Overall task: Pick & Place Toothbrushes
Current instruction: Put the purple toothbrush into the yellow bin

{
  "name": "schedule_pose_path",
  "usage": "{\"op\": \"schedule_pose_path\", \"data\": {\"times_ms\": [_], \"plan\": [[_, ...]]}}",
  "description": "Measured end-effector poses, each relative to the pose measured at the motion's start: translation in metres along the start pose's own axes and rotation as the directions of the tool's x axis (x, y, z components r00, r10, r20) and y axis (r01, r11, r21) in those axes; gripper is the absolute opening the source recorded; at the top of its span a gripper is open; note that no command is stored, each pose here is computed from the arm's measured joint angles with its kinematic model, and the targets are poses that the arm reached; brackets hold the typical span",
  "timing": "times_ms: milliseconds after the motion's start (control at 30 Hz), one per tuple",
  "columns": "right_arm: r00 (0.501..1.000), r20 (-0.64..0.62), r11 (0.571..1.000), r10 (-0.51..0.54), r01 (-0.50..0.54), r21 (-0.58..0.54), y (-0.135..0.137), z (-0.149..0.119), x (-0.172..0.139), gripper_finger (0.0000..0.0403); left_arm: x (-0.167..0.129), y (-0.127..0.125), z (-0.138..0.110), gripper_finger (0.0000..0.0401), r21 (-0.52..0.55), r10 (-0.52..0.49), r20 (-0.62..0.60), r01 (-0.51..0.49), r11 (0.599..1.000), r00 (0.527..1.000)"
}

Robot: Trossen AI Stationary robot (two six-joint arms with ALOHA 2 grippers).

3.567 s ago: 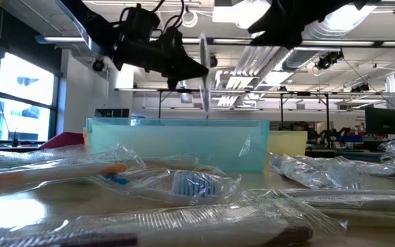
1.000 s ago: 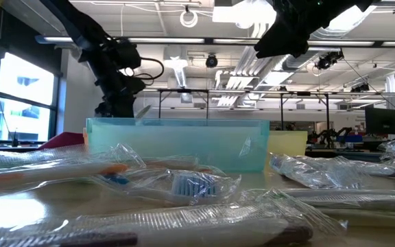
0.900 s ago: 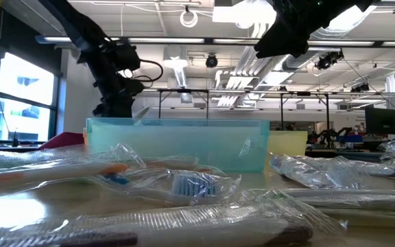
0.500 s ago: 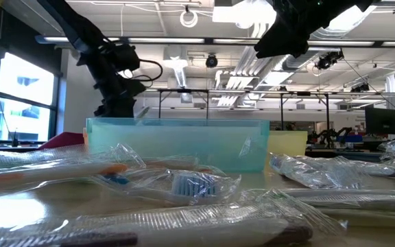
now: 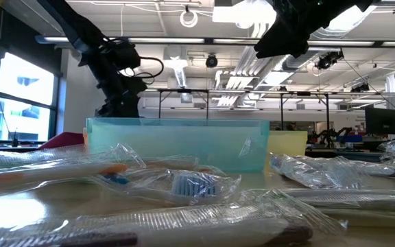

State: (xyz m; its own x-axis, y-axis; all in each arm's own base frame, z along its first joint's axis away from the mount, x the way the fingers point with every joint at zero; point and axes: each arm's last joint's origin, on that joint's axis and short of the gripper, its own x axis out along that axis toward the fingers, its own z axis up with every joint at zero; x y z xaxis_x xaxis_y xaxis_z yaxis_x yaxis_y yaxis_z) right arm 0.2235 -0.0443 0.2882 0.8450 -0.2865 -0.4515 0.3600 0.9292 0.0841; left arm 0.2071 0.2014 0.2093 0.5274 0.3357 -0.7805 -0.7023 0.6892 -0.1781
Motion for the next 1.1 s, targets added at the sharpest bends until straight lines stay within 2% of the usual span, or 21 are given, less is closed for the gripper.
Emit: {"op": "schedule_pose_path", "data": {"times_ms": [167, 367, 633, 900, 1100], "plan": [[1.000, 0.000, 1.000, 0.000, 0.000, 0.000, 0.000, 0.000, 0.000, 0.0151, 0.000, -0.001, 0.007, 0.0107, 0.060, -0.009, 0.075, 0.005, 0.998, 0.997], [1.000, 0.000, 1.000, 0.000, 0.000, 0.000, 0.000, 0.000, 0.000, 0.0151, -0.002, -0.003, 0.019, 0.0061, 0.118, -0.045, 0.191, 0.022, 0.993, 0.981], [1.000, 0.000, 1.000, -0.001, 0.001, -0.008, 0.000, 0.000, 0.000, 0.0151, -0.003, -0.004, 0.022, 0.0004, 0.164, -0.071, 0.220, 0.035, 0.986, 0.973], [1.000, 0.000, 1.000, 0.000, 0.000, -0.004, 0.000, 0.000, 0.000, 0.0151, -0.003, -0.005, 0.023, 0.0004, 0.204, -0.072, 0.227, 0.025, 0.979, 0.971], [1.000, -0.001, 1.000, 0.004, -0.004, 0.006, 0.000, 0.000, 0.000, 0.0151, -0.002, -0.019, 0.023, 0.0005, 0.276, -0.112, 0.238, 0.043, 0.960, 0.965]]}}
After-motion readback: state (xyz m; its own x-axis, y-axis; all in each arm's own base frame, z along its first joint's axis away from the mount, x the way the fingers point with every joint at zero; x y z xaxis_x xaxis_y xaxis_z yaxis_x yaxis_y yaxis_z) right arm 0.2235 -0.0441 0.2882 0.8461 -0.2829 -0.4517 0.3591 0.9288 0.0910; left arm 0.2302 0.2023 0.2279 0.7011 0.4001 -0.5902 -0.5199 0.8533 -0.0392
